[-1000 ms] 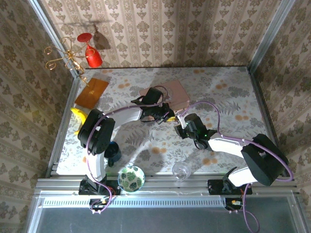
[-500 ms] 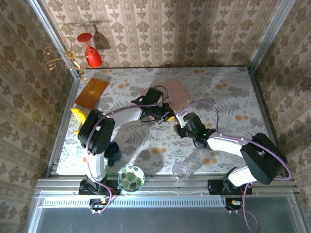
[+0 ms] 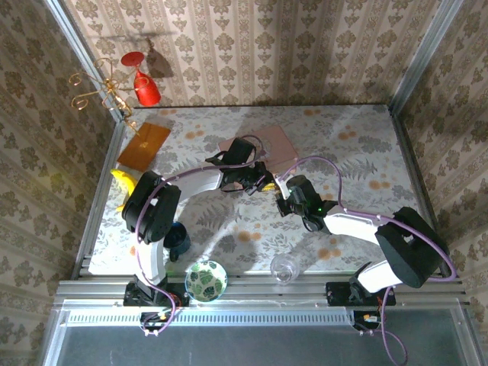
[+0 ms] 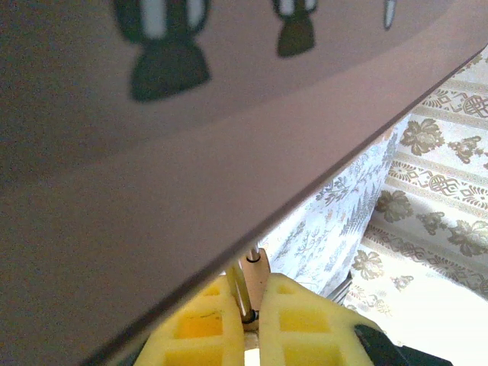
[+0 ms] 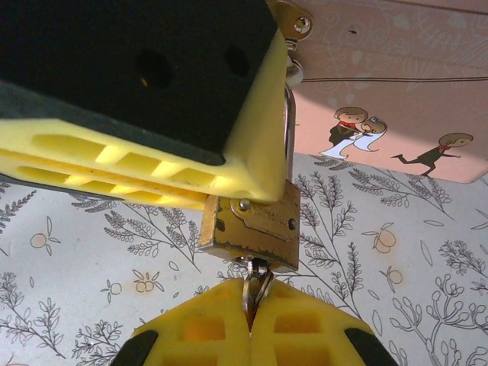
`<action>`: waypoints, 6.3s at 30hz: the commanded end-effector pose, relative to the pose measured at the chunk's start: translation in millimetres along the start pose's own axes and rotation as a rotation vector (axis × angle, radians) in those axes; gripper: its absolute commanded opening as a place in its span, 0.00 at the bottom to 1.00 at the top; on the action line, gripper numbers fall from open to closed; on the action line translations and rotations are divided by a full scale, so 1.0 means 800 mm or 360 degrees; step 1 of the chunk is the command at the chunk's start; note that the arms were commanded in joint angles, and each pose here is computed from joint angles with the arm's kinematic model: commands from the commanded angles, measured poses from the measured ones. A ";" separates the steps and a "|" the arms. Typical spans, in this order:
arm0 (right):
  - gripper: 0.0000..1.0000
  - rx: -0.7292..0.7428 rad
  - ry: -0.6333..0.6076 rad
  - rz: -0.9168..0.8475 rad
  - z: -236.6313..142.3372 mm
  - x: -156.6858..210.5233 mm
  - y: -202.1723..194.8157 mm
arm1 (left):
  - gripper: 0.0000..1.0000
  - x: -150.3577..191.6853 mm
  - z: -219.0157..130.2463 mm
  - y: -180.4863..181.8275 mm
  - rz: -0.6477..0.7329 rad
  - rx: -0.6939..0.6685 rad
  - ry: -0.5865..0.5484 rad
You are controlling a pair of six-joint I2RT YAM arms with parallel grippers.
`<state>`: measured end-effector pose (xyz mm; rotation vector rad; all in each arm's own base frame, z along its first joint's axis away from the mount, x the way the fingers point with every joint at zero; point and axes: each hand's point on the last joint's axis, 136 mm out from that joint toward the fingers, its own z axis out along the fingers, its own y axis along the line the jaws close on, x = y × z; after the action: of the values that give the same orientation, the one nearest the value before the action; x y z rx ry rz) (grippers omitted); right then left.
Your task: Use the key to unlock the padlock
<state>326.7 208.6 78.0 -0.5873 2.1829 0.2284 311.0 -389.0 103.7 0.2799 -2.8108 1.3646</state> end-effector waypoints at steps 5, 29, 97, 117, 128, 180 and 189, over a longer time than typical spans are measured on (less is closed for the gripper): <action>0.00 -0.0342 0.0076 0.0368 -0.003 -0.001 0.012 | 0.00 0.015 -0.018 -0.055 0.0115 0.0253 0.0049; 0.00 -0.1285 0.0052 0.1506 0.002 -0.034 -0.035 | 0.00 0.017 -0.013 -0.055 0.0091 0.0343 0.0055; 0.45 -0.0175 0.0459 0.0316 0.076 -0.008 -0.048 | 1.00 -0.103 -0.181 0.064 0.0531 -0.0742 -0.0688; 0.48 -0.0139 0.0444 0.0158 0.135 -0.065 -0.072 | 1.00 -0.157 -0.127 0.068 0.0511 -0.0746 -0.0641; 0.45 -0.0237 0.0435 0.0206 0.139 -0.070 -0.073 | 1.00 -0.161 -0.119 0.072 0.0479 -0.0727 -0.0643; 0.04 -0.0006 0.0693 0.0654 0.106 -0.005 -0.055 | 1.00 -0.159 -0.122 0.070 0.0406 -0.0643 -0.0705; 0.25 -0.0321 0.0625 0.1438 0.082 0.015 0.013 | 1.00 -0.150 -0.091 0.061 0.0404 -0.0544 -0.0695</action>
<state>394.9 209.0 33.0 0.0681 2.6106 0.5528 416.6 -269.6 94.7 0.2307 -3.4863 0.8173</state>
